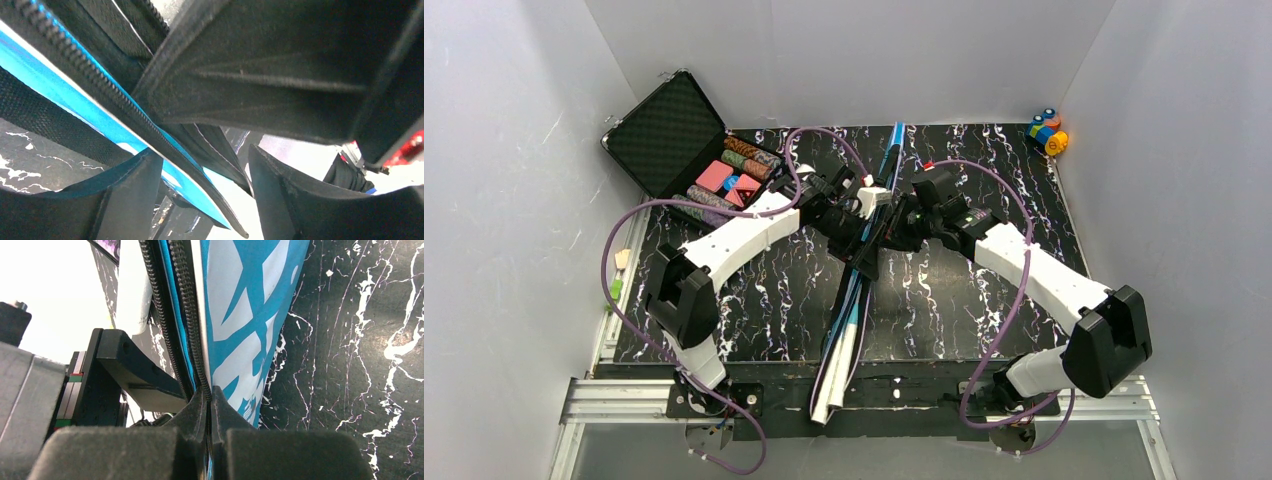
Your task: Pack up the badminton gear
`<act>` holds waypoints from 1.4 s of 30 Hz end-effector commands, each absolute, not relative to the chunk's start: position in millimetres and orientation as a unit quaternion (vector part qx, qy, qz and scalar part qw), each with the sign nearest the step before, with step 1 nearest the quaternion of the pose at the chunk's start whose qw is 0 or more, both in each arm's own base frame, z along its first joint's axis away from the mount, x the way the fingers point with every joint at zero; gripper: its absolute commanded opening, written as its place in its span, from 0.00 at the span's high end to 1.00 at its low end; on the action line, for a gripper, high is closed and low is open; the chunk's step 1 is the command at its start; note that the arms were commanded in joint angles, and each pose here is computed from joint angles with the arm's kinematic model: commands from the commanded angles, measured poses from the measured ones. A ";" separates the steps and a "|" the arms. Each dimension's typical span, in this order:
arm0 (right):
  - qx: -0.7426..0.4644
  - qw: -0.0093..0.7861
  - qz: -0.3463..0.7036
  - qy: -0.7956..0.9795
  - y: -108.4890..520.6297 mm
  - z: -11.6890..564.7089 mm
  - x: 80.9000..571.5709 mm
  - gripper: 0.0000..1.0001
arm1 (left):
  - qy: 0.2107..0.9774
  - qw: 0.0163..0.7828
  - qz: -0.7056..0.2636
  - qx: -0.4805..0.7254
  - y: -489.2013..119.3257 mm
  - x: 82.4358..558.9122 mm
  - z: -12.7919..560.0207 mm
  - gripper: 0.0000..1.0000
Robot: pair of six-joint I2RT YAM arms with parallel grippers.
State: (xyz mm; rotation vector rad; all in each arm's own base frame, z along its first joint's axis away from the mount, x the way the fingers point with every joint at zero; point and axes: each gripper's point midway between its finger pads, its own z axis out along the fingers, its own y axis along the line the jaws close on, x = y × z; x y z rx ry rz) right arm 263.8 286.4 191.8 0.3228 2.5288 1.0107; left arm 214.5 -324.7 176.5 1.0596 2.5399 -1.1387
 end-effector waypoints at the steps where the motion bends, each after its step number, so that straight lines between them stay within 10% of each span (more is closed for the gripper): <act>1: 0.103 0.218 0.407 0.881 306.2 234.5 261.5 0.99 | 0.839 0.148 -0.378 0.362 -332.4 224.3 205.7 0.39; 6: 0.106 0.217 0.405 0.882 306.0 235.1 255.7 0.99 | 0.843 0.166 -0.347 0.376 -333.0 226.3 195.7 0.50; 12: 0.112 0.228 0.389 0.886 289.9 233.2 250.8 0.90 | 0.853 0.183 -0.301 0.386 -316.2 230.1 183.3 1.00; 19: 0.143 0.264 0.369 0.880 239.0 246.6 261.8 0.58 | 0.849 0.210 -0.290 0.387 -306.8 229.4 199.6 1.00; 42: 0.160 0.301 0.350 0.873 185.2 279.2 329.1 0.50 | 0.843 0.223 -0.272 0.407 -336.1 224.6 193.0 1.00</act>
